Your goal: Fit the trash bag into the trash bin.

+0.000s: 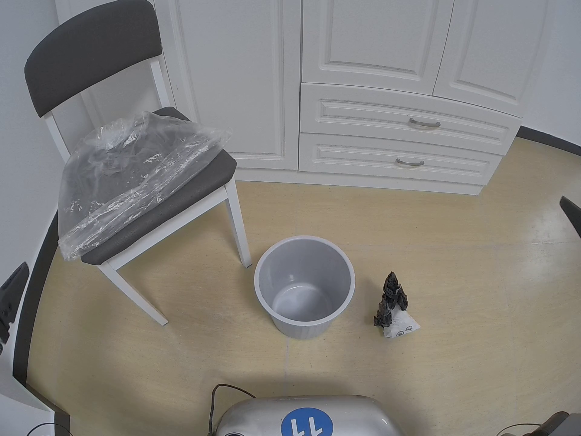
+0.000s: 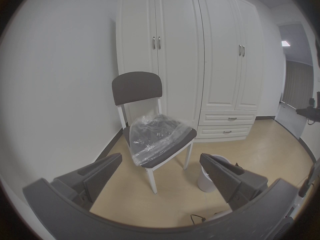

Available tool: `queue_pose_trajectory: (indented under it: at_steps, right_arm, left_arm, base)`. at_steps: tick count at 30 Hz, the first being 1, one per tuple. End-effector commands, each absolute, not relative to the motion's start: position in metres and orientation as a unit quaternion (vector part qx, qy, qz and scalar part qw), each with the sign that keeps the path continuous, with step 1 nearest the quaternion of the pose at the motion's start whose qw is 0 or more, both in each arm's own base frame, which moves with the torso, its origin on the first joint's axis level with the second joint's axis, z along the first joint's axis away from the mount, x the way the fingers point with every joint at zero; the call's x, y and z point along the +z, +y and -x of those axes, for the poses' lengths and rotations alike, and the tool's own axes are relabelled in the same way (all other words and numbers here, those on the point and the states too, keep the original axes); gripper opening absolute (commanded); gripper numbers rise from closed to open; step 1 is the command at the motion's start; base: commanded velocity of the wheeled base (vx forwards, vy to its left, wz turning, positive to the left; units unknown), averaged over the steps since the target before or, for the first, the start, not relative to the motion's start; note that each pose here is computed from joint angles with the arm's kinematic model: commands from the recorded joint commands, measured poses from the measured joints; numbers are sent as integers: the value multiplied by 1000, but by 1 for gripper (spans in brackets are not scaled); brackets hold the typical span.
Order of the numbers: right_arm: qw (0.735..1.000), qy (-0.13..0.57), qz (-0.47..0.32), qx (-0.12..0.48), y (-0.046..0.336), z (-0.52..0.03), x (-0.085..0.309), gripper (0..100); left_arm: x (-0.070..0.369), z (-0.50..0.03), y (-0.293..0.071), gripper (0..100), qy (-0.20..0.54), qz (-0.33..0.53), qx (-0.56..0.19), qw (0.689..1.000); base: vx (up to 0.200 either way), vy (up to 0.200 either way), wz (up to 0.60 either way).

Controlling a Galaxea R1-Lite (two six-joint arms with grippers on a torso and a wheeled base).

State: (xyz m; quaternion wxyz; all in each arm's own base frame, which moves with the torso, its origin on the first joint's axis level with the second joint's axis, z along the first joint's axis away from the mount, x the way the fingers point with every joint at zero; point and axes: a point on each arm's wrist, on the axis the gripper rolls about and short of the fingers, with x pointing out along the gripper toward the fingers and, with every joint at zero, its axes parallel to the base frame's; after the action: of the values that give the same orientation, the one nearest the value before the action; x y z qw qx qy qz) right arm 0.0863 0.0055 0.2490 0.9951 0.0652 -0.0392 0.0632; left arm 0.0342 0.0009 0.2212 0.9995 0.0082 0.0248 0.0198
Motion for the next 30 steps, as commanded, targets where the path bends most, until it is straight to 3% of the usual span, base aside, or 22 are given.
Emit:
queue_pose_trajectory:
  at_steps: [1, 12, 20, 30]
  right_arm:
    - [994, 38, -69, 78, 13, -130, 219, 100]
    - [994, 41, -72, 78, 13, -136, 220, 100]
    - [993, 53, -72, 80, 14, -137, 216, 100]
    - [991, 81, -73, 77, 15, -149, 208, 100]
  left_arm:
    - [210, -91, 2, 100, 89, -11, 24, 996]
    - [214, -134, 4, 100, 116, -78, 46, 989]
    - [201, -185, 14, 100, 203, -153, 148, 956]
    - [179, -225, 29, 100, 262, -189, 160, 933]
  base:
    - [0, 0, 0]
    - [0, 0, 0]
    - [0, 0, 0]
    - [0, 0, 0]
